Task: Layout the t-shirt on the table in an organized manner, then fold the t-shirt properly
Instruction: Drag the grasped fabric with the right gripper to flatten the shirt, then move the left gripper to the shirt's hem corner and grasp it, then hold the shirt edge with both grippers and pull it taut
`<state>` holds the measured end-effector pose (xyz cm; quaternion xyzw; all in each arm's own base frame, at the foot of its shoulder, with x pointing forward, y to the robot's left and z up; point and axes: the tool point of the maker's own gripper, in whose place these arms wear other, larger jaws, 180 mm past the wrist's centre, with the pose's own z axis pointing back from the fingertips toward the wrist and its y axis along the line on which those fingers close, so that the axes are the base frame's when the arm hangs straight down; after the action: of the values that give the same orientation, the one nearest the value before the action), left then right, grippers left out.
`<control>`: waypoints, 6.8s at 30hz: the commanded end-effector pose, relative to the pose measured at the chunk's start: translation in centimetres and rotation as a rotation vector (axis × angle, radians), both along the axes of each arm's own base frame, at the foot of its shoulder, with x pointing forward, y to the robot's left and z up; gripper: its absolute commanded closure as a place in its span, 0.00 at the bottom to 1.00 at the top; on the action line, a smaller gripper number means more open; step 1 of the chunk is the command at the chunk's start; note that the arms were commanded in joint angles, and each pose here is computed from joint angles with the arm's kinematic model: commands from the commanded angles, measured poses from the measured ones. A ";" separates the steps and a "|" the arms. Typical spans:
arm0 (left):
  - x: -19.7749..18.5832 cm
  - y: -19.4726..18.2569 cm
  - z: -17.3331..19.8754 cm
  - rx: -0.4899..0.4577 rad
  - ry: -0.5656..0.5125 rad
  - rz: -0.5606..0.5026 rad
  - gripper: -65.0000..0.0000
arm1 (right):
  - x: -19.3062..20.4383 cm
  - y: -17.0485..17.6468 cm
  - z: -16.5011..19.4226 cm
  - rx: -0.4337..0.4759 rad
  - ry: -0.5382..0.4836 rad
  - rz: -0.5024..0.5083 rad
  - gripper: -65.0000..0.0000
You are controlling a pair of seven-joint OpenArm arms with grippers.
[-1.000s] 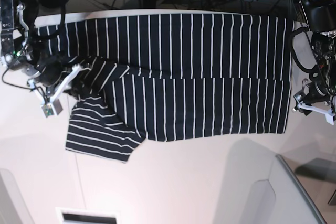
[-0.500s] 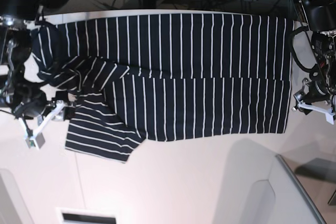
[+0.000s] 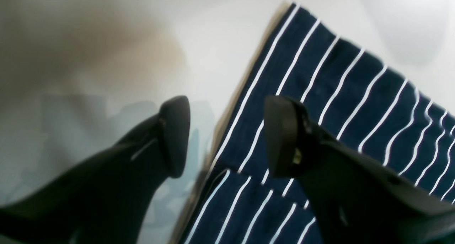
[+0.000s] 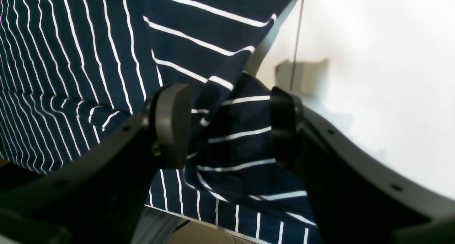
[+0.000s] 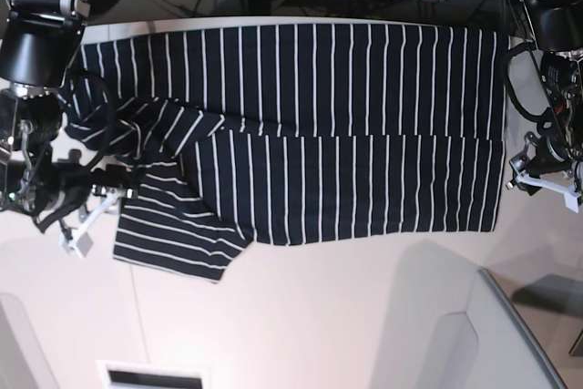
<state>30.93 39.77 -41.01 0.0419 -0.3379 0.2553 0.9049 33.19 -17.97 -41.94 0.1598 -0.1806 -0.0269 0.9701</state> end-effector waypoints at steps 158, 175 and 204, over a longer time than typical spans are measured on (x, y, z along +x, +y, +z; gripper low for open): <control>5.0 -0.7 -3.4 -0.006 0.036 0.041 0.62 | 1.4 1.3 0.2 0.047 -0.068 -0.020 1.00; 4.6 -2.8 -4.7 -0.045 0.038 -0.006 1.00 | 1.4 1.2 0.3 0.043 -0.068 -0.019 1.00; 8.5 -1.6 -1.5 0.034 -0.136 0.014 0.61 | 1.4 1.1 0.3 0.042 -0.068 -0.018 1.00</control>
<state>37.82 36.74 -44.96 0.0326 -0.3696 0.2604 0.8914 32.88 -16.42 -43.31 0.1804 -0.1848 -0.0388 0.9653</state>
